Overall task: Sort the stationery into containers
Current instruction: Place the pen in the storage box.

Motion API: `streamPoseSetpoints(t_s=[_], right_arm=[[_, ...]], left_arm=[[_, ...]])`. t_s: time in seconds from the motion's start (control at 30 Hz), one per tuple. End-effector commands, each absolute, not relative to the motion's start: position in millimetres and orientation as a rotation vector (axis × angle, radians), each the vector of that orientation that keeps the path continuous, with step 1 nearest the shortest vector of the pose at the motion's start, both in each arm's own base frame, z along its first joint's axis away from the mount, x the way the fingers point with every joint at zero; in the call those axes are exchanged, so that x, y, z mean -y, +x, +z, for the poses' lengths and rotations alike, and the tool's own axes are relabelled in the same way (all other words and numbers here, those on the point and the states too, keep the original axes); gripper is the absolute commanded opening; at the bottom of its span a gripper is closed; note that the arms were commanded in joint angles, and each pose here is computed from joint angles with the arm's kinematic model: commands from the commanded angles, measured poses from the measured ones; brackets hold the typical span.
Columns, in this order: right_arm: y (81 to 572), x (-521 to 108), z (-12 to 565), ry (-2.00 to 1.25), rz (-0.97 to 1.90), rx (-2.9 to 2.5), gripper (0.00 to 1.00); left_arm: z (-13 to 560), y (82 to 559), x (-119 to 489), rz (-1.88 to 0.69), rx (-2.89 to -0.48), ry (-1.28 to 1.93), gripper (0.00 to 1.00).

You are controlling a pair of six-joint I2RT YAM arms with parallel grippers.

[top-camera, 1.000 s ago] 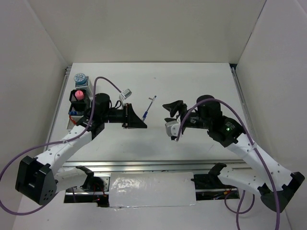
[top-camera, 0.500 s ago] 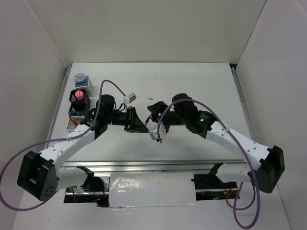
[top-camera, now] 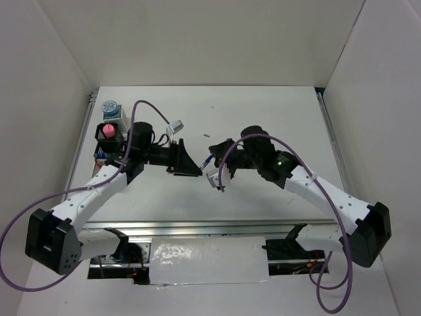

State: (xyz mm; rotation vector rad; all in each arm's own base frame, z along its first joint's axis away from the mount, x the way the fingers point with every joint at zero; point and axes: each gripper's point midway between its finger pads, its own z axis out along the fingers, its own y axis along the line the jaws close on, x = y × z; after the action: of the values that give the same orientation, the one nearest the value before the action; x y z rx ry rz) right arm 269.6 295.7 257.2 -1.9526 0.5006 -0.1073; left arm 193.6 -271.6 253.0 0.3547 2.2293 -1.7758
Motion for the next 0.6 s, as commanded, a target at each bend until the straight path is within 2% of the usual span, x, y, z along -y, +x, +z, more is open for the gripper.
streamPoseSetpoints(t_s=[0.0,0.13,0.27,0.3,0.4,0.5,0.57], right_arm=[[266,-283,298,-1.812,-0.096,-0.534,0.00],[266,-262,305,-1.710,0.006,-0.722,0.00],[253,-257,318,-1.454,0.360,-1.067,0.00],[256,-258,329,-1.403,0.426,-1.121,0.00],[235,-275,340,-1.280,0.778,-1.320,0.00],[214,-293,362,-1.162,1.082,-1.409,0.00],[198,-305,378,-1.117,1.239,-1.421,0.00]], left_arm=[[277,212,242,-1.665,-2.120,0.428,0.78],[295,237,198,-1.526,-2.028,0.382,0.82],[332,257,161,-1.374,-1.825,0.321,0.84],[353,262,158,-1.311,-1.693,0.401,0.81],[380,244,168,-1.249,-1.510,0.577,0.74],[392,232,183,-1.202,-1.416,0.682,0.64],[401,228,189,-1.185,-1.369,0.681,0.62]])
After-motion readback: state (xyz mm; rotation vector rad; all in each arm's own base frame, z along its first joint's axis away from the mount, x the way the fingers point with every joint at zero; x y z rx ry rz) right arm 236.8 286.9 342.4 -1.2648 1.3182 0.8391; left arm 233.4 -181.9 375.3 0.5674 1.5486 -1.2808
